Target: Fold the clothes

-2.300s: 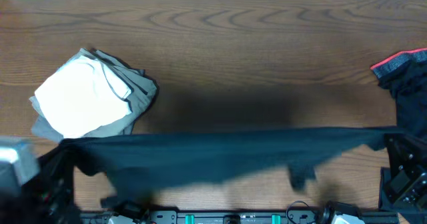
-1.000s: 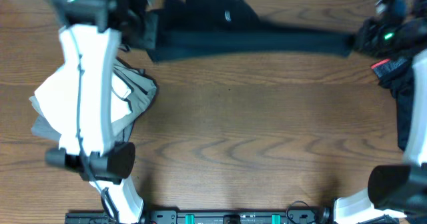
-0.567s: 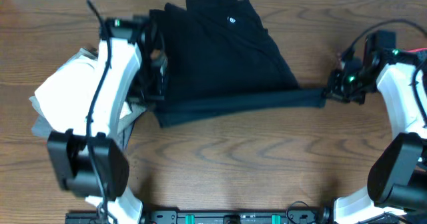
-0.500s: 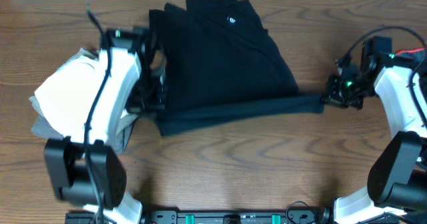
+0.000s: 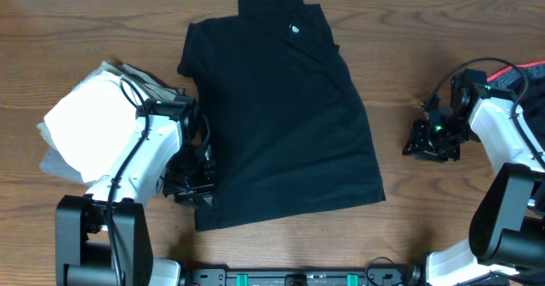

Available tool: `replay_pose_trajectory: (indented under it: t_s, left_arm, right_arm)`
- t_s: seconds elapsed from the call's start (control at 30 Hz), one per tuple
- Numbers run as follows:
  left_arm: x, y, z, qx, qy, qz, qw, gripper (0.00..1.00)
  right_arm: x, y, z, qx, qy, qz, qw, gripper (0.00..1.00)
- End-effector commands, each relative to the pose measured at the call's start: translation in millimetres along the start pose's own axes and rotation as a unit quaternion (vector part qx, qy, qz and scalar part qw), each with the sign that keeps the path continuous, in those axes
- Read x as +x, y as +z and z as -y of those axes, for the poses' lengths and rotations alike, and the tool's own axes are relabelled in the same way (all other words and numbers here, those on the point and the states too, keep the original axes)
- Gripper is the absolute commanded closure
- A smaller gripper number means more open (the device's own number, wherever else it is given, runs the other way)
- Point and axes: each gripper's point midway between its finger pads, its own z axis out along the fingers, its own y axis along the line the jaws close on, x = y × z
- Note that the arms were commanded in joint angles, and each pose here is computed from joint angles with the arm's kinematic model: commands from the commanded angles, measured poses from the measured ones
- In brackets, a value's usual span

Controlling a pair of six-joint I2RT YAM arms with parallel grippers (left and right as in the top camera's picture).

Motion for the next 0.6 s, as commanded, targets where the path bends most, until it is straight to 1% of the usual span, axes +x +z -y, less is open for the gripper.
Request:
replay_pose_trajectory:
  t_s: [0.0,0.03,0.17,0.27,0.33,0.4,0.47,0.57]
  left_arm:
    - [-1.2,-5.4,2.3,0.009,-0.002,0.008,1.0,0.62]
    - [-2.0,-7.6,3.0,0.009,-0.001,0.01,1.0,0.61]
    - [-10.8,-26.8,9.5,0.014,0.011,0.035,0.999,0.61]
    - [-26.5,-55.1,19.4,0.024,0.028,0.084,0.996,0.61]
    - [-41.3,-75.3,27.2,0.031,0.046,0.129,0.99,0.6]
    - [-59.8,-91.6,34.6,0.038,0.063,0.177,0.981,0.6]
    - [-77.3,-100.2,40.9,0.048,0.073,0.216,0.973,0.6]
    - [-95.3,-106.0,47.5,0.054,0.084,0.253,0.962,0.6]
  right_arm:
    - [-14.7,-12.2,-17.6,-0.043,-0.032,0.044,0.998,0.65]
    - [-21.6,-15.7,-27.2,-0.069,-0.043,0.06,0.995,0.63]
    - [-48.5,-26.2,-55.3,-0.137,-0.077,0.12,0.98,0.62]
    - [-68.1,-31.8,-76.6,-0.159,-0.092,0.161,0.97,0.63]
    - [-79.0,-32.2,-94.5,-0.165,-0.116,0.184,0.962,0.65]
    - [-89.9,-29.8,-114.2,-0.165,-0.138,0.207,0.954,0.63]
    - [-101.9,-20.5,-129.8,-0.145,-0.151,0.229,0.951,0.62]
    - [-118.4,2.8,-144.2,-0.108,-0.159,0.252,0.948,0.59]
